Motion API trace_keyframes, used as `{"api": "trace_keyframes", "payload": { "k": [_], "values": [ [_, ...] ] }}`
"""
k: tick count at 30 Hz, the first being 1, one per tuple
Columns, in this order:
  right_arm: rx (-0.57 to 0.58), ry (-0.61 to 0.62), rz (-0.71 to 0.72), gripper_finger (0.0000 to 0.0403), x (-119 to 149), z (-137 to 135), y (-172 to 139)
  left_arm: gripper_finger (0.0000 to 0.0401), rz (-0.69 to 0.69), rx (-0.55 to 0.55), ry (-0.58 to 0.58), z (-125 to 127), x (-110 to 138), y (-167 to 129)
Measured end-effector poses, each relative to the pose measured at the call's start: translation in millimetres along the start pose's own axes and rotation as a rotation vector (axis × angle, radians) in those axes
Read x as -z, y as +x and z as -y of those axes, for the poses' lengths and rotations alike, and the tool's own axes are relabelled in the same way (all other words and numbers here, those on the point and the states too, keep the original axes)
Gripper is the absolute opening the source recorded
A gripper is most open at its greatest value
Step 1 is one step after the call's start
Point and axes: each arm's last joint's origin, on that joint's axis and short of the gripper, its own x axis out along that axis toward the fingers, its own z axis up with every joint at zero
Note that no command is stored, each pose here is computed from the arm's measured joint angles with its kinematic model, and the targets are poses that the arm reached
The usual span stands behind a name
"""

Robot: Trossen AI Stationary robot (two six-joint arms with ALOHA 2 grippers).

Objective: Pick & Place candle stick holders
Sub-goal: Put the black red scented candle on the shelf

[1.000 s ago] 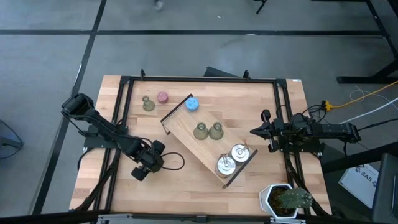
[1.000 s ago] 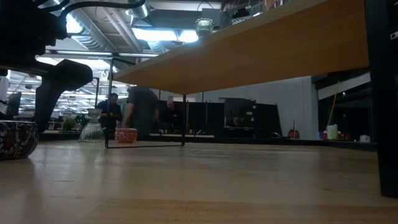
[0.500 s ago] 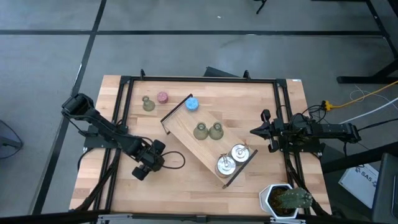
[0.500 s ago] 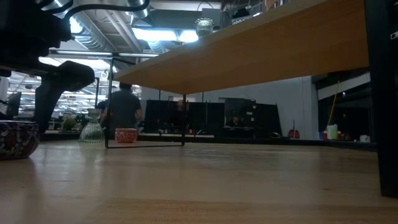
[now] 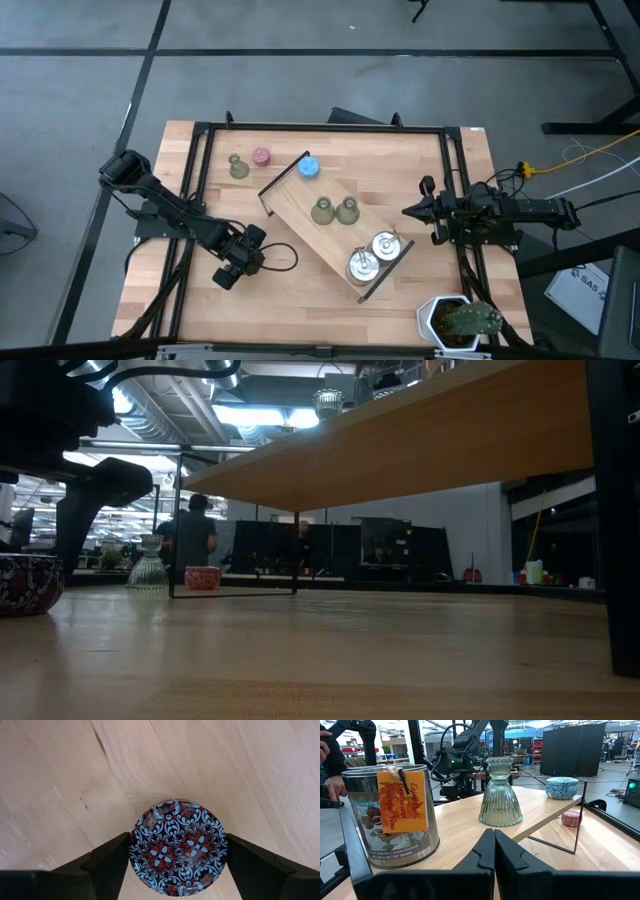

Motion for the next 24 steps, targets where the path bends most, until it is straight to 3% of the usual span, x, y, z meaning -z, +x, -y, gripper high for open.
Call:
{"api": "trace_keyframes", "payload": {
  "k": [12, 24],
  "values": [
    [0.0, 0.0, 0.0, 0.0001, 0.0, 0.0, 0.0, 0.0295, -0.05, 0.01, -0.037, -6.9, -5.1, -13.6],
    [0.0, 0.0, 0.0, 0.0001, 0.0, 0.0, 0.0, 0.0295, -0.039, 0.033, -0.105, -31.1, -23.5, -53.4]
  ]
}}
